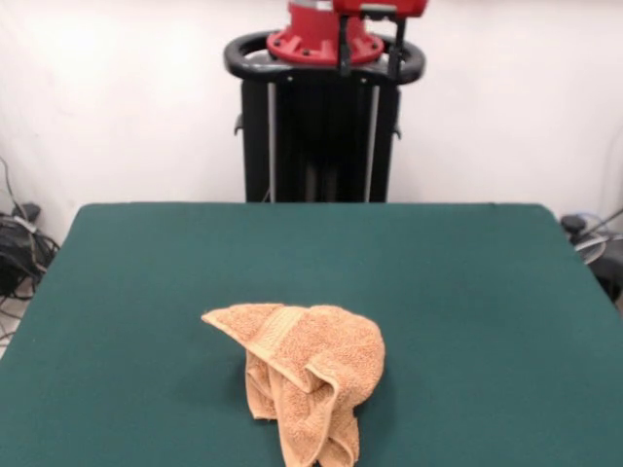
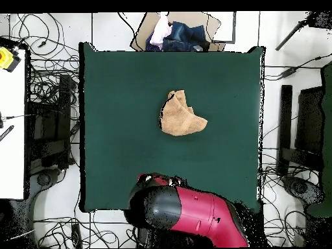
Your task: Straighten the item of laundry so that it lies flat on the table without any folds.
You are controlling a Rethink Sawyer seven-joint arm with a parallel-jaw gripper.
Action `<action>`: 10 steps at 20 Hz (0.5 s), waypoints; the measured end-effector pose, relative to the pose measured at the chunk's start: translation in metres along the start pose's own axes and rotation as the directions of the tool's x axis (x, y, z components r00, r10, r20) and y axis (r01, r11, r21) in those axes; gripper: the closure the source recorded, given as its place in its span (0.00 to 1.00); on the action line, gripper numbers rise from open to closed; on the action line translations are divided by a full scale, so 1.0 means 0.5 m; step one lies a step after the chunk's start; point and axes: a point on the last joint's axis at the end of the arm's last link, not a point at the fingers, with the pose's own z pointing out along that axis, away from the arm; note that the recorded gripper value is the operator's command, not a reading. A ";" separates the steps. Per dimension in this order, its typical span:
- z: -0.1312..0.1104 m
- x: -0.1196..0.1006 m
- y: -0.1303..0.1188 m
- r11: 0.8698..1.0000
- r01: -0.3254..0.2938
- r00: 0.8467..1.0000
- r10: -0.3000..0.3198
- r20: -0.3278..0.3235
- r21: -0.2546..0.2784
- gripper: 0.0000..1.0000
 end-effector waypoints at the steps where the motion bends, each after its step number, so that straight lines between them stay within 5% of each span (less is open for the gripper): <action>1: -0.001 -0.003 0.000 1.000 0.000 1.000 0.000 0.002 0.000 0.00; 7: -0.006 -0.095 -0.017 1.000 0.001 0.999 -0.001 0.046 0.007 0.00; 10: -0.011 -0.177 -0.035 1.000 -0.001 0.998 0.000 0.064 0.009 0.00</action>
